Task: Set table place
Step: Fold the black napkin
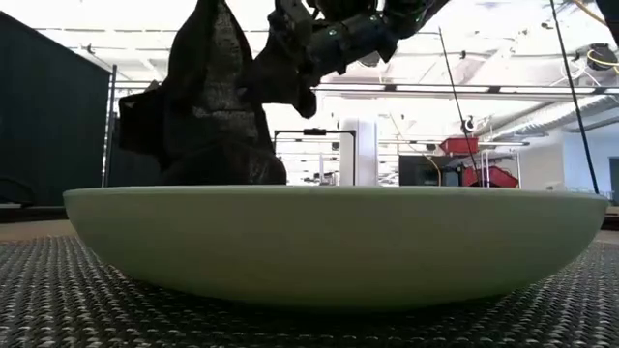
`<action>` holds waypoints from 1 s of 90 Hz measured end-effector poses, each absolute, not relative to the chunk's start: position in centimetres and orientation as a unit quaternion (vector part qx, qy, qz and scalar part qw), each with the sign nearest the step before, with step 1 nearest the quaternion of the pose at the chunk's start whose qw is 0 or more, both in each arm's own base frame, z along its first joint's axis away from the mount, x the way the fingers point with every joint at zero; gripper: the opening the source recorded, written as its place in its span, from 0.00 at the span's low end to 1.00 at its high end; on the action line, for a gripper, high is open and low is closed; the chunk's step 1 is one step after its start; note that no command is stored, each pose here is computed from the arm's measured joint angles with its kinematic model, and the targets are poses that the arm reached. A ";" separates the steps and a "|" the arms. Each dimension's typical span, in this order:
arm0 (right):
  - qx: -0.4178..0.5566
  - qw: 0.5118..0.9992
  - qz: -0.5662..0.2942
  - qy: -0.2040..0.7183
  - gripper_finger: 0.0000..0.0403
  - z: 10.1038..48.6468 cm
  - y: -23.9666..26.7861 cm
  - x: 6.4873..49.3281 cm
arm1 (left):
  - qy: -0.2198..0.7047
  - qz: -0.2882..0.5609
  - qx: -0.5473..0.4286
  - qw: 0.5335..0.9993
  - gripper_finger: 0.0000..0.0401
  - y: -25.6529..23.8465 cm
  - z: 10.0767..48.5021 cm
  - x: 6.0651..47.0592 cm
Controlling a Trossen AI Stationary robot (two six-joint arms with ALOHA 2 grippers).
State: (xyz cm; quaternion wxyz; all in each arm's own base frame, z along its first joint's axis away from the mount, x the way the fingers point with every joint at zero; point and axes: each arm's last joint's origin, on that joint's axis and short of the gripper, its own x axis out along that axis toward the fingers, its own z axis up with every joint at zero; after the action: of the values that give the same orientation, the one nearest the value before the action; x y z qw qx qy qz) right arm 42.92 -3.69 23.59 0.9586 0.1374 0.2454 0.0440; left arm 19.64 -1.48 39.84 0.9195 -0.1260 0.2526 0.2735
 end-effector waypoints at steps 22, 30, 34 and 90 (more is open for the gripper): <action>0.151 0.950 0.059 0.268 0.33 22.0 -2.6 43.5 | 0.234 0.279 -0.129 0.922 0.00 -1.3 40.5 18.5; 0.158 0.946 0.065 0.276 0.33 21.2 -2.1 43.7 | 0.223 0.285 -0.130 0.923 0.00 -1.1 40.8 17.9; 0.161 0.945 0.066 0.275 0.33 20.9 -1.9 43.9 | 0.219 0.287 -0.129 0.924 0.00 -1.1 40.9 17.7; 0.163 0.939 0.083 0.293 0.03 20.1 0.0 44.1 | 0.227 0.304 -0.110 0.919 0.00 -0.8 40.9 16.6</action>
State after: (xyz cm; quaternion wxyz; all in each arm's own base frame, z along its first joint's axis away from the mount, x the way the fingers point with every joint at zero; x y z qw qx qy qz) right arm 44.07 0.00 20.09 0.9386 0.1633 0.2926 0.0826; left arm 16.65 -0.83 40.93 0.9189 -0.1096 0.2269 0.3036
